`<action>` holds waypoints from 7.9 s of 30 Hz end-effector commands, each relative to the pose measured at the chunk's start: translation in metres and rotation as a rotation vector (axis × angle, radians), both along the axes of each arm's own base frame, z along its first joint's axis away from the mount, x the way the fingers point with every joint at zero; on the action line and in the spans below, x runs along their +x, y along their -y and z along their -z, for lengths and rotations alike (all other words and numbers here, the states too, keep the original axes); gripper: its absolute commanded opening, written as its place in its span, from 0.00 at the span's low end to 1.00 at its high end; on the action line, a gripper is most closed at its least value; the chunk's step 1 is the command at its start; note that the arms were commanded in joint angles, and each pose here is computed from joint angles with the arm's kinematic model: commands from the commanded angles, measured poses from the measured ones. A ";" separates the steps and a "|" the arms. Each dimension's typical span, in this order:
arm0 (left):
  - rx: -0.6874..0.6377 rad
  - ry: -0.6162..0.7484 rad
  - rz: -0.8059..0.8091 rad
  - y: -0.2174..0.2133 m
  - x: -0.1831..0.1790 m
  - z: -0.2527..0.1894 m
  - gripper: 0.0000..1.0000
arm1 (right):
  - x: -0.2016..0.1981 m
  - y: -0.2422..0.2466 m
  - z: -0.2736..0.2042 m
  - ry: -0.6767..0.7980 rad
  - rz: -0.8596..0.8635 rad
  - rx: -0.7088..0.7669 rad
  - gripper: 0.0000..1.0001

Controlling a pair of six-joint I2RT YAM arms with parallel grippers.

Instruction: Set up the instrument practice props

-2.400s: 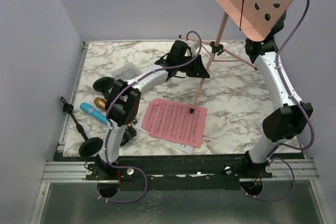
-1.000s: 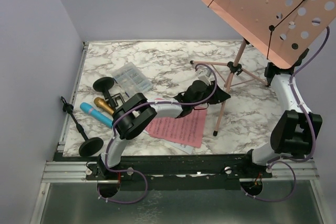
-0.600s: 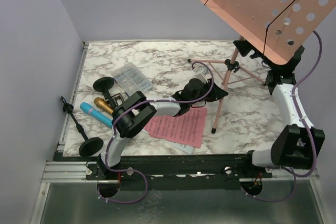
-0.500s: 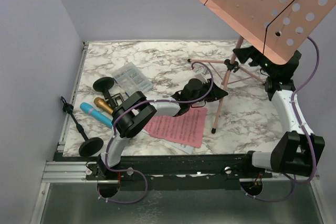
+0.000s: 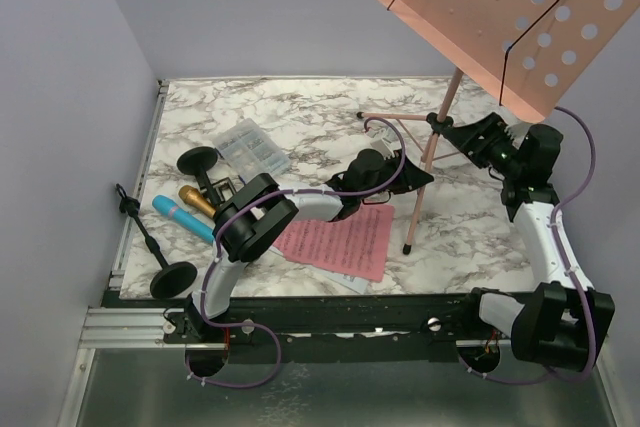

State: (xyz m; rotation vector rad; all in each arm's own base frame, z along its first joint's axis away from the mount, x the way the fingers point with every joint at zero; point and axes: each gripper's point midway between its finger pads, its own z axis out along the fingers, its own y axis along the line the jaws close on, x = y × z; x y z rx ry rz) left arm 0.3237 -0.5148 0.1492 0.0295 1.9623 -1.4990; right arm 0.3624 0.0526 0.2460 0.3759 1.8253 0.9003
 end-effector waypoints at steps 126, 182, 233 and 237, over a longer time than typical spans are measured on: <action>0.179 -0.230 -0.021 -0.029 -0.009 0.088 0.00 | 0.018 0.010 0.035 0.611 -0.192 -0.613 0.53; 0.163 -0.239 -0.043 -0.032 -0.008 0.087 0.00 | 0.055 0.021 0.134 -0.345 0.107 0.209 0.31; 0.159 -0.261 -0.019 -0.029 -0.012 0.093 0.00 | 0.069 -0.010 0.051 0.334 -0.076 -0.573 0.24; 0.158 -0.264 -0.017 -0.029 -0.013 0.093 0.00 | 0.065 -0.019 0.069 0.132 -0.058 -0.310 0.06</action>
